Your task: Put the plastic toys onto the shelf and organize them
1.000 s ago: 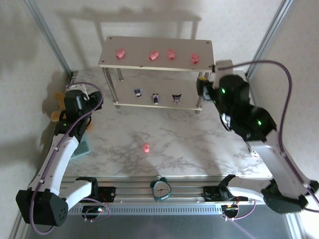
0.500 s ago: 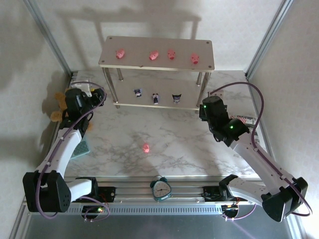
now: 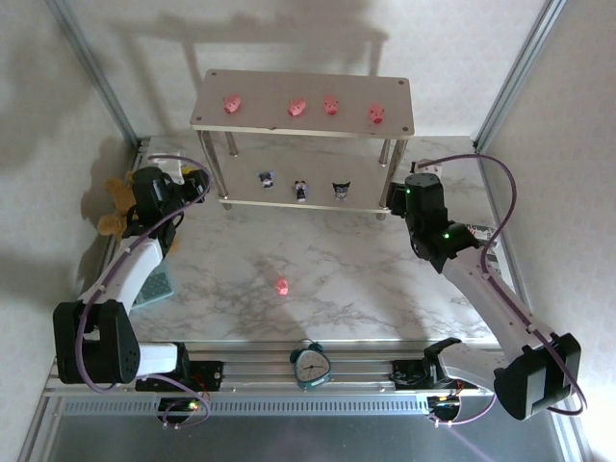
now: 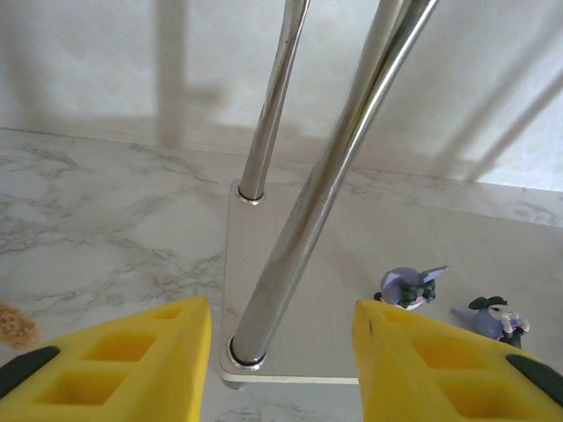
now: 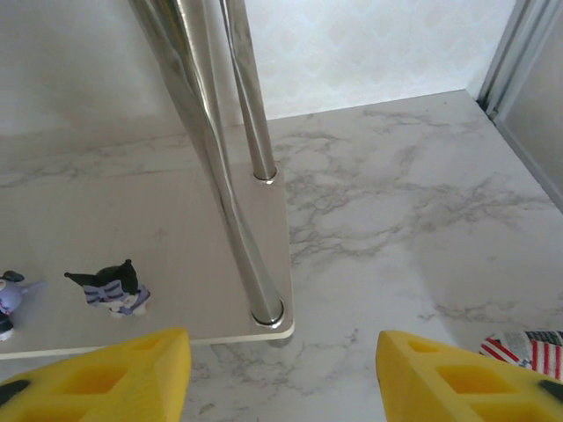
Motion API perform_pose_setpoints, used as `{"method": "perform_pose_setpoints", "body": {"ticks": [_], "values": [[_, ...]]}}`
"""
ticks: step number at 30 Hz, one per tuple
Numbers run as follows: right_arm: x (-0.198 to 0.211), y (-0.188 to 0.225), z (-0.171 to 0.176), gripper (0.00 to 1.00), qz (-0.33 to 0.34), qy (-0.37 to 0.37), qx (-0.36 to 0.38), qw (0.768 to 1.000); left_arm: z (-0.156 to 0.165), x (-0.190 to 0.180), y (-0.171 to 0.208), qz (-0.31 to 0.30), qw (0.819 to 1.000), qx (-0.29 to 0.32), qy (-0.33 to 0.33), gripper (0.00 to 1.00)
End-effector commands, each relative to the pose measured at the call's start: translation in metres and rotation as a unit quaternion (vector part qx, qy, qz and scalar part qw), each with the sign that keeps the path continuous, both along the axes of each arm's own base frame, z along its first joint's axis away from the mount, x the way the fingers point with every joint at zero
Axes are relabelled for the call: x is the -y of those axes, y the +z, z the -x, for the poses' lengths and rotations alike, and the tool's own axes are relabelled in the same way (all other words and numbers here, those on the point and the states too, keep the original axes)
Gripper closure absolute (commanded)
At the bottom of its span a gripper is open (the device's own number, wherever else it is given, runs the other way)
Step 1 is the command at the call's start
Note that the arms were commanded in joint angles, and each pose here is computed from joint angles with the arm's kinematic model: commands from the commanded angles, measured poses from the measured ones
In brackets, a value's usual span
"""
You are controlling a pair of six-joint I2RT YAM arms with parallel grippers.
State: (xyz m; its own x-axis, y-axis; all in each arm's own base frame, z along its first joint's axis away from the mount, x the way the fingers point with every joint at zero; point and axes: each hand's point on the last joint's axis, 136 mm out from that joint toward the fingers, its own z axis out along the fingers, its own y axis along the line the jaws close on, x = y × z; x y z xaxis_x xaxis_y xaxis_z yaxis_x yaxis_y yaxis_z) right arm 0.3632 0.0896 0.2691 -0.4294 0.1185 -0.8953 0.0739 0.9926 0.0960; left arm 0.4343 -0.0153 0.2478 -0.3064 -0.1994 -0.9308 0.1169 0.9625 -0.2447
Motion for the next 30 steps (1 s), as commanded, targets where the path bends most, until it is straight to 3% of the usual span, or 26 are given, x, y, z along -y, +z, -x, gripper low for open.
{"method": "perform_pose_setpoints", "body": {"ticks": [1, 22, 30], "values": [[-0.007, 0.001, -0.01, 0.42, -0.02, 0.011, 0.017, 1.0, -0.011, -0.001, 0.021, -0.017, 0.999, 0.037, -0.014, 0.53], [0.002, -0.015, -0.046, 0.41, -0.039, -0.039, 0.049, 0.997, -0.028, 0.021, 0.023, 0.004, 0.994, 0.059, -0.093, 0.52], [0.001, -0.011, -0.053, 0.42, -0.052, -0.038, 0.068, 0.996, -0.037, 0.02, 0.016, -0.005, 0.994, 0.053, -0.092, 0.53]]}}
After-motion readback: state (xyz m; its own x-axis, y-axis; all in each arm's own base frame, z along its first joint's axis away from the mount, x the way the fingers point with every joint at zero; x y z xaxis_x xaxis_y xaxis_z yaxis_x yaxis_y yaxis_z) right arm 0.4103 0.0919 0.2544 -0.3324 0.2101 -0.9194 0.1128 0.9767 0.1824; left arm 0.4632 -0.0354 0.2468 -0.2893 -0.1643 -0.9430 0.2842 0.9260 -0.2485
